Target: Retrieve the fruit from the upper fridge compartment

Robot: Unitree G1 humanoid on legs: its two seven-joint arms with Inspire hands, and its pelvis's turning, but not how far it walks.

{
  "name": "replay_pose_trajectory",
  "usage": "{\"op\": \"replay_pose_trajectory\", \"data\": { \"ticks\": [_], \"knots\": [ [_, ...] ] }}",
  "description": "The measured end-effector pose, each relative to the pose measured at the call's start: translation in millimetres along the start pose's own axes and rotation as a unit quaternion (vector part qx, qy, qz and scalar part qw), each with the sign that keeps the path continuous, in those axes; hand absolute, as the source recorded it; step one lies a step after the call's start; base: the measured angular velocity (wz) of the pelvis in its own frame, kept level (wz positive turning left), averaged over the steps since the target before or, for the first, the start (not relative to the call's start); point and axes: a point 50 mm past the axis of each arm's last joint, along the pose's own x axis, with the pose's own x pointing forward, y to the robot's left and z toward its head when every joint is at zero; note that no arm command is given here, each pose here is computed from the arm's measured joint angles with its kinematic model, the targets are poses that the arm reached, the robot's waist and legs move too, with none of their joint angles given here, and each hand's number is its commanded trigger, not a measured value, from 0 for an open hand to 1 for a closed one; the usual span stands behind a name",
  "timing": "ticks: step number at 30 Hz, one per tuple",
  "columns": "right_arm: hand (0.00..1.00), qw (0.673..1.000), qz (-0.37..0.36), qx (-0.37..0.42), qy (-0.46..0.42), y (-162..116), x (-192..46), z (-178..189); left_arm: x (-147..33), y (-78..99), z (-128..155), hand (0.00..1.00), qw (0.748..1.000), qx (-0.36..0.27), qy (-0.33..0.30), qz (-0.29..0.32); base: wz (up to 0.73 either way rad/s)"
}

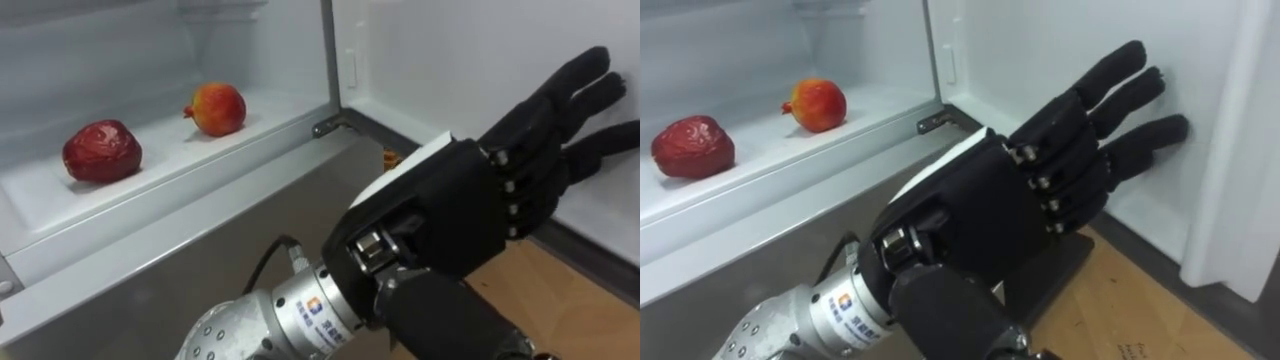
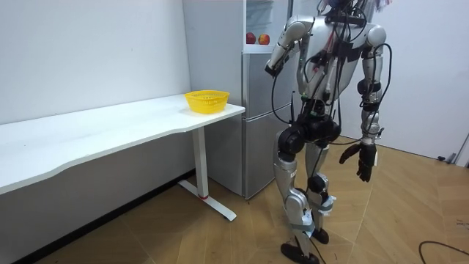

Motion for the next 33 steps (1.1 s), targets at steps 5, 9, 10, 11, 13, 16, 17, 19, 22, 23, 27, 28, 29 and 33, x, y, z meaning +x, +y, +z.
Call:
{"op": "replay_pose_trajectory", "data": {
  "ticks": [5,9,10,11,13,16,17,19,22,23,27,28,29,33],
  "knots": [
    [0.00,1.000,-0.001,0.004,-0.003,-1,0,4,-0.9,3.4,-4,0.00,1.000,-0.005,0.011,0.014,0.00],
    [0.00,1.000,-0.001,0.004,-0.007,-1,0,9,-1.2,3.8,-5,0.00,1.000,-0.007,0.017,0.015,0.00],
    [0.00,1.000,-0.001,0.004,-0.007,-1,0,10,-1.2,3.8,-5,0.00,1.000,-0.007,0.017,0.015,0.00],
    [0.00,1.000,-0.002,0.004,-0.009,-2,-1,11,-1.2,3.7,-6,0.00,1.000,-0.007,0.017,0.015,0.00],
    [0.00,1.000,-0.003,0.003,-0.014,-3,-1,13,-1.2,3.7,-6,0.00,1.000,-0.008,0.019,0.015,0.00],
    [0.00,1.000,-0.004,-0.002,-0.021,-3,-1,17,-1.6,4.2,-6,0.00,1.000,-0.007,0.021,0.016,0.02],
    [0.00,1.000,-0.004,-0.007,-0.025,-3,-1,20,-1.6,4.6,-5,0.00,1.000,-0.005,0.021,0.016,0.11],
    [0.00,1.000,-0.004,-0.010,-0.024,-3,-1,20,-1.7,5.0,-5,0.00,1.000,-0.003,0.021,0.018,0.15],
    [0.00,1.000,-0.004,-0.008,-0.028,-2,-1,23,-2.5,8.2,-1,0.00,0.999,0.000,0.015,0.033,0.16],
    [0.00,1.000,-0.004,-0.006,-0.030,-2,-1,24,-2.8,9.0,3,0.00,0.999,0.005,0.008,0.038,0.18],
    [0.00,0.999,-0.006,-0.010,-0.032,-1,-1,23,-6.5,11.4,34,0.00,0.996,0.043,-0.056,0.058,0.21],
    [0.00,0.999,-0.006,-0.010,-0.032,0,-1,22,-7.6,11.2,40,0.00,0.995,0.048,-0.067,0.062,0.13],
    [0.00,0.999,-0.005,-0.010,-0.032,1,-1,21,-10.1,9.5,53,0.00,0.992,0.058,-0.094,0.066,0.22],
    [0.00,0.999,-0.008,-0.029,-0.029,4,0,16,-22.3,2.8,92,0.00,0.976,0.082,-0.186,0.072,0.19]
  ]
}}
